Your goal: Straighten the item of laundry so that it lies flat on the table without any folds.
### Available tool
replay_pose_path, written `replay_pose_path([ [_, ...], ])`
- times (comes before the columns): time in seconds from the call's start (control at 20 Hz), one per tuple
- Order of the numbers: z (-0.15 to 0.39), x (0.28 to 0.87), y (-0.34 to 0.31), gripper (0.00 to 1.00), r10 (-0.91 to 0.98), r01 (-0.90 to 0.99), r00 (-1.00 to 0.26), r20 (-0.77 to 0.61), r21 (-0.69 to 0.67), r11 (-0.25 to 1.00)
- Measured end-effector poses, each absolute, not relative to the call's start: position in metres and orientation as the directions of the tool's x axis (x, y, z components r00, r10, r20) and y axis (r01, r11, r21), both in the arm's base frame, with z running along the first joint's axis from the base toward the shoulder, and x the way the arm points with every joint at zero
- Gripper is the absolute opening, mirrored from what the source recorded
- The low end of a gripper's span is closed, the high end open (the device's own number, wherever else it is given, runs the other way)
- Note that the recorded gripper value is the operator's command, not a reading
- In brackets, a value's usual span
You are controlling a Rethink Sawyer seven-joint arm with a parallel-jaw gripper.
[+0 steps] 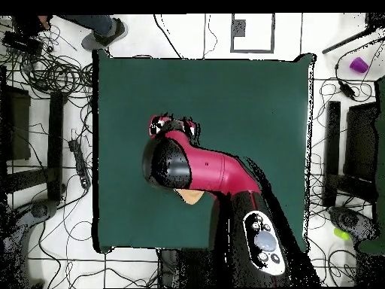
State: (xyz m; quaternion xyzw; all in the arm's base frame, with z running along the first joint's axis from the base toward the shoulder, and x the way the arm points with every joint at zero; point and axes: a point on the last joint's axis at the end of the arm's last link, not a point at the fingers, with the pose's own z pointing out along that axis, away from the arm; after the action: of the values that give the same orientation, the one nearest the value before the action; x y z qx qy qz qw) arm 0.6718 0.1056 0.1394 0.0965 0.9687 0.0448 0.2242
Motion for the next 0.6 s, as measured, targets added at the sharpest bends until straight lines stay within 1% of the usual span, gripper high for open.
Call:
replay_pose_path([
  [0.3,0.136,0.669,0.097,1.0,0.19,0.156,-0.881,-0.433,0.112,0.981],
  [0.6,0.121,0.664,0.113,1.0,0.165,0.136,-0.878,-0.448,0.095,0.986],
])
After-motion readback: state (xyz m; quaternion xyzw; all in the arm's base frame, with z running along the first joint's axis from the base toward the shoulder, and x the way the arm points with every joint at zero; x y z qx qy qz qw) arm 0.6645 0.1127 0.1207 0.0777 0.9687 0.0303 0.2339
